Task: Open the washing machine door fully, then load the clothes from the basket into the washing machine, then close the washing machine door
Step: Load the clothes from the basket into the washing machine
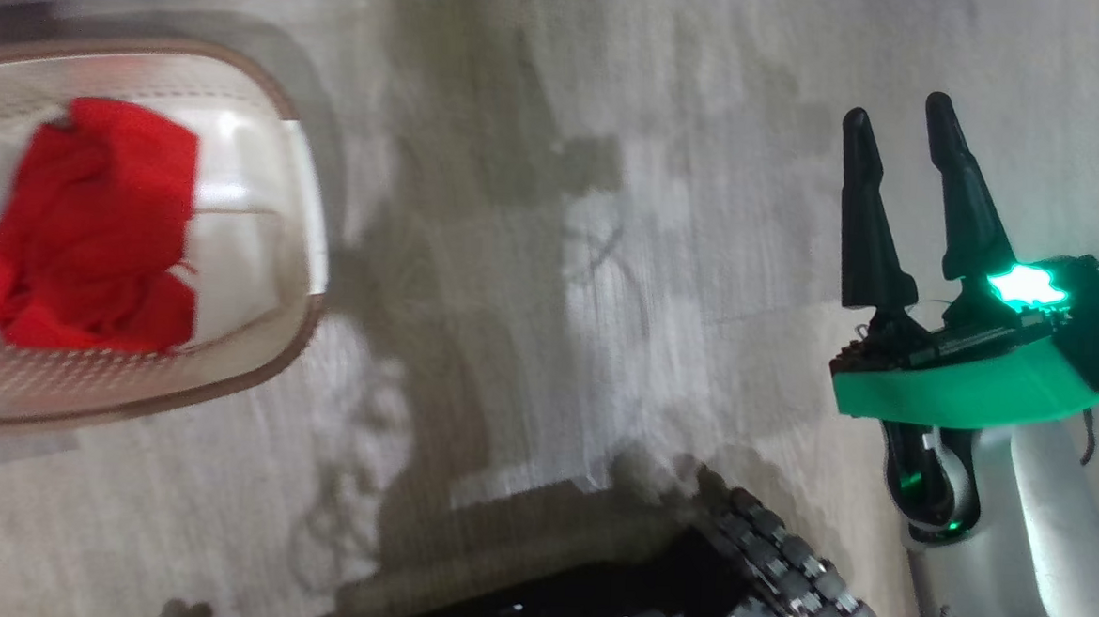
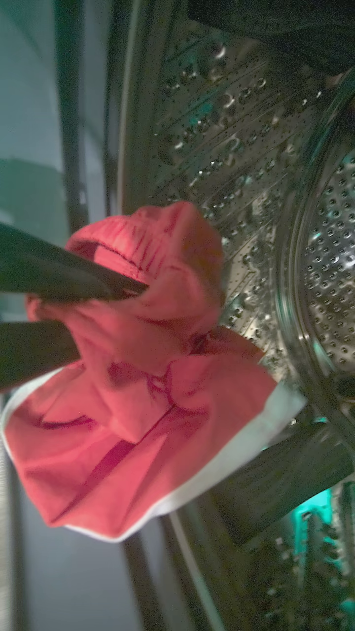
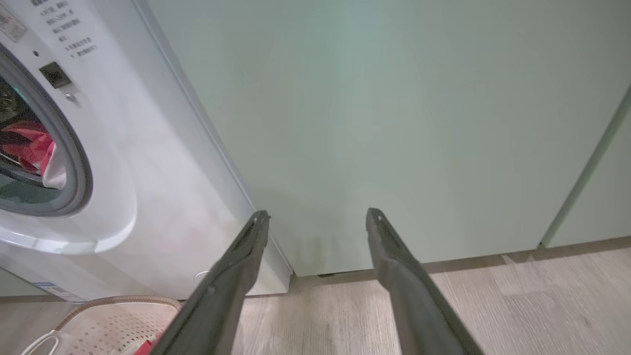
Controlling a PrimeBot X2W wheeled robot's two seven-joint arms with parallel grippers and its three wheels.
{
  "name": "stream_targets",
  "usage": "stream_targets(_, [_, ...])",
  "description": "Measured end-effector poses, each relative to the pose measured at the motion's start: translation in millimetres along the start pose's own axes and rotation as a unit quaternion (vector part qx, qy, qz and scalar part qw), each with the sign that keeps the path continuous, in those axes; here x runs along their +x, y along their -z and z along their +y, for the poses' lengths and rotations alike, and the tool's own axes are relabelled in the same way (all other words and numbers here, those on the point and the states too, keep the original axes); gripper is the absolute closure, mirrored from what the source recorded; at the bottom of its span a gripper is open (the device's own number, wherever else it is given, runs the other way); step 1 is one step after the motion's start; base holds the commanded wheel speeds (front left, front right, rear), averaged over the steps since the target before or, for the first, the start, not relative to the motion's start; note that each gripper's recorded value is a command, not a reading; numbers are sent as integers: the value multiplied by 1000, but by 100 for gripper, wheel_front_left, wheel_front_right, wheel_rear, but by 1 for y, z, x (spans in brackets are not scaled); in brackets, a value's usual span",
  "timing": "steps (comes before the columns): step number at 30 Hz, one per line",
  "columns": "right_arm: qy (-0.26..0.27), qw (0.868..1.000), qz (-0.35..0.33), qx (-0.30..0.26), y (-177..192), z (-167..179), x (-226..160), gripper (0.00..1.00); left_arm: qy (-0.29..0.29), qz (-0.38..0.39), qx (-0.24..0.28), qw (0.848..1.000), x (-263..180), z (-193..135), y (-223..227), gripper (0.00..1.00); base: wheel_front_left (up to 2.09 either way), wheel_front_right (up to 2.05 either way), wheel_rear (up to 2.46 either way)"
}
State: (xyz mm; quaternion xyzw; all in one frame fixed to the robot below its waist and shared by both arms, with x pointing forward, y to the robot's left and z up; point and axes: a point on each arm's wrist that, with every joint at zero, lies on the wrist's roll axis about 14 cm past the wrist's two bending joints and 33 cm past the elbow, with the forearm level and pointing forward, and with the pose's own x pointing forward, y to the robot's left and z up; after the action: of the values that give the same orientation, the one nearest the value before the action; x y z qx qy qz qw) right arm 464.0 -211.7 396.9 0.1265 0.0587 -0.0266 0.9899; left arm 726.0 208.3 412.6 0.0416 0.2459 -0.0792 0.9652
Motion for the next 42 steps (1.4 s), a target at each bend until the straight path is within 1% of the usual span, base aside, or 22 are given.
stream_targets(5, [22, 1000, 13, -3, 6, -15, -7, 0, -11, -43, -42, 998, 28, 0, -10, 100, 0, 0, 0])
stream_targets(9, [35, 999, 25, -5, 13, -23, -11, 0, -27, -90, -77, 993, 48, 1, -13, 100, 0, 0, 0])
stream_targets(11, [38, 999, 29, -6, 15, -25, -12, 0, -38, -122, -79, 989, 56, 3, -18, 100, 0, 0, 0])
stream_targets(12, [38, 999, 29, -6, 15, -25, -12, 0, -38, -122, -79, 989, 56, 3, -18, 100, 0, 0, 0])
stream_targets(14, [42, 999, 32, -8, 17, -28, -12, 0, -53, -155, -80, 983, 61, 7, -24, 100, 0, 0, 0])
stream_targets(16, [46, 998, 34, -10, 18, -31, -12, 0, -64, -172, -86, 979, 66, 11, -25, 100, 0, 0, 0])
stream_targets(22, [49, 998, 43, -13, 25, -34, -12, 0, -79, -150, -105, 980, 82, 18, 7, 100, 0, 0, 0])
stream_targets(23, [48, 998, 43, -12, 25, -34, -12, 0, -81, -151, -107, 979, 82, 20, 8, 88, 0, 0, 0])
stream_targets(25, [45, 998, 41, -11, 25, -32, -10, 0, -78, -160, -108, 978, 81, 21, 7, 3, 0, 0, 0])
stream_targets(26, [44, 998, 39, -11, 24, -31, -9, 0, -77, -165, -108, 977, 79, 21, 6, 0, 0, 0, 0])
stream_targets(32, [30, 999, 13, -18, 6, -25, -1, 0, -63, -220, -102, 968, 59, 12, -14, 0, 0, 0, 0])
stream_targets(37, [21, 999, -8, -31, -10, -18, -1, 0, -38, -243, -101, 964, 26, -13, -4, 0, 0, 0, 0])
stream_targets(42, [5, 999, -28, -40, -25, -6, -1, 0, -11, -255, -99, 962, -25, -43, 12, 0, 0, 0, 0])
